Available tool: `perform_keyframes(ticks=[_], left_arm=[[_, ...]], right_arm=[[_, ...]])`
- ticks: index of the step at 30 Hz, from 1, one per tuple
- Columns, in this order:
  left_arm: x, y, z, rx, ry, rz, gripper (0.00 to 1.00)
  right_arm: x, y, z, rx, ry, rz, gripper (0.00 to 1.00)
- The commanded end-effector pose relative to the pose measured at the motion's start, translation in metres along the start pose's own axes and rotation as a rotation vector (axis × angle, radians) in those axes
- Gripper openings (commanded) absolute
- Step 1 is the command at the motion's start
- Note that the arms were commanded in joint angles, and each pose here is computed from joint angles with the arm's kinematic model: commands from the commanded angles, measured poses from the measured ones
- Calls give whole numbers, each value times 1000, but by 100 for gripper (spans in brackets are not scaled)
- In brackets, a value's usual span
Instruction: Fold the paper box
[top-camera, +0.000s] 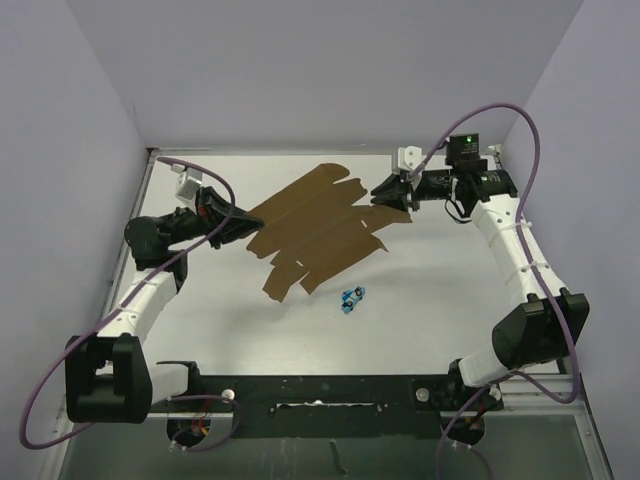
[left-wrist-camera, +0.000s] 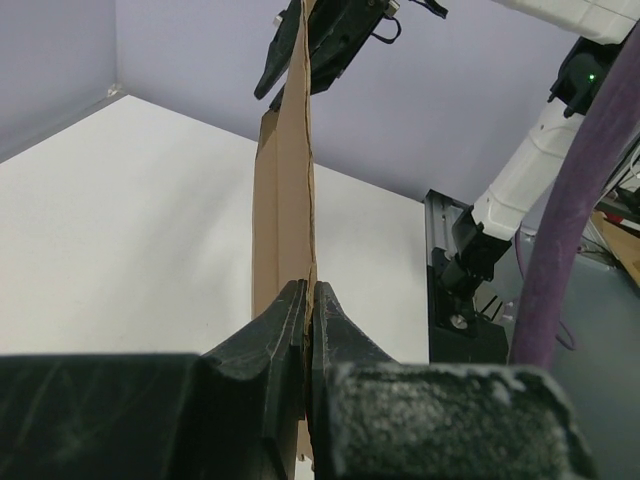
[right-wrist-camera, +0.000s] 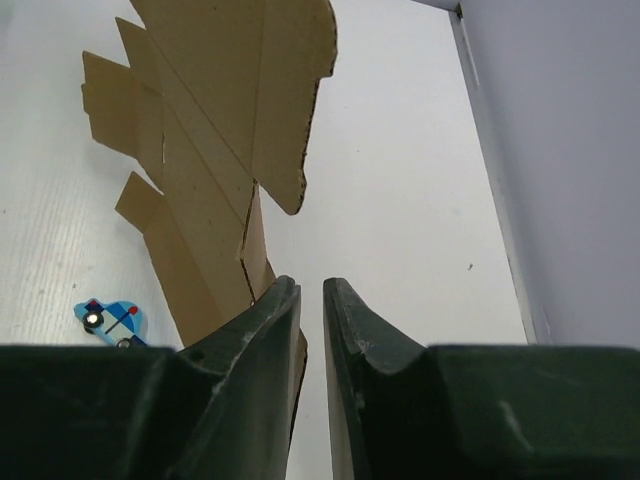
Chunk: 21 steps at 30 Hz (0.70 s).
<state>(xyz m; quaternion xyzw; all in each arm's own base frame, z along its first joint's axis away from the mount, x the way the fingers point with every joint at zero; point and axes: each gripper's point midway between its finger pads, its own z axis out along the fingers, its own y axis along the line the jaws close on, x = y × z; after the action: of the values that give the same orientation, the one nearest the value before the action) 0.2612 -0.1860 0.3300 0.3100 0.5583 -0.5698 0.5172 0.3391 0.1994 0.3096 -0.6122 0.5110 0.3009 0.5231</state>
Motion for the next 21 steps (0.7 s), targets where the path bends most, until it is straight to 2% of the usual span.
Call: perform_keyframes(ticks=[1,8,13,18,21], left_arm=[[-16,-13,3,46,-7,94,0],[-15,-10,4,45,-7,92,0],[-15,-12,4,55,-2,90,0],[-14,-14,4,74,11,85,0],[-12,-16,4,92,23,77,0]], right_arm=[[-3,3,9,-16,7,-68,18],[-6,29,16,-98,-31,-102,19],[-2,35,26,-121,-30,-91,34],[2,26,34,-97,-32,-62,38],[3,28,37,-110,-52,-47,44]])
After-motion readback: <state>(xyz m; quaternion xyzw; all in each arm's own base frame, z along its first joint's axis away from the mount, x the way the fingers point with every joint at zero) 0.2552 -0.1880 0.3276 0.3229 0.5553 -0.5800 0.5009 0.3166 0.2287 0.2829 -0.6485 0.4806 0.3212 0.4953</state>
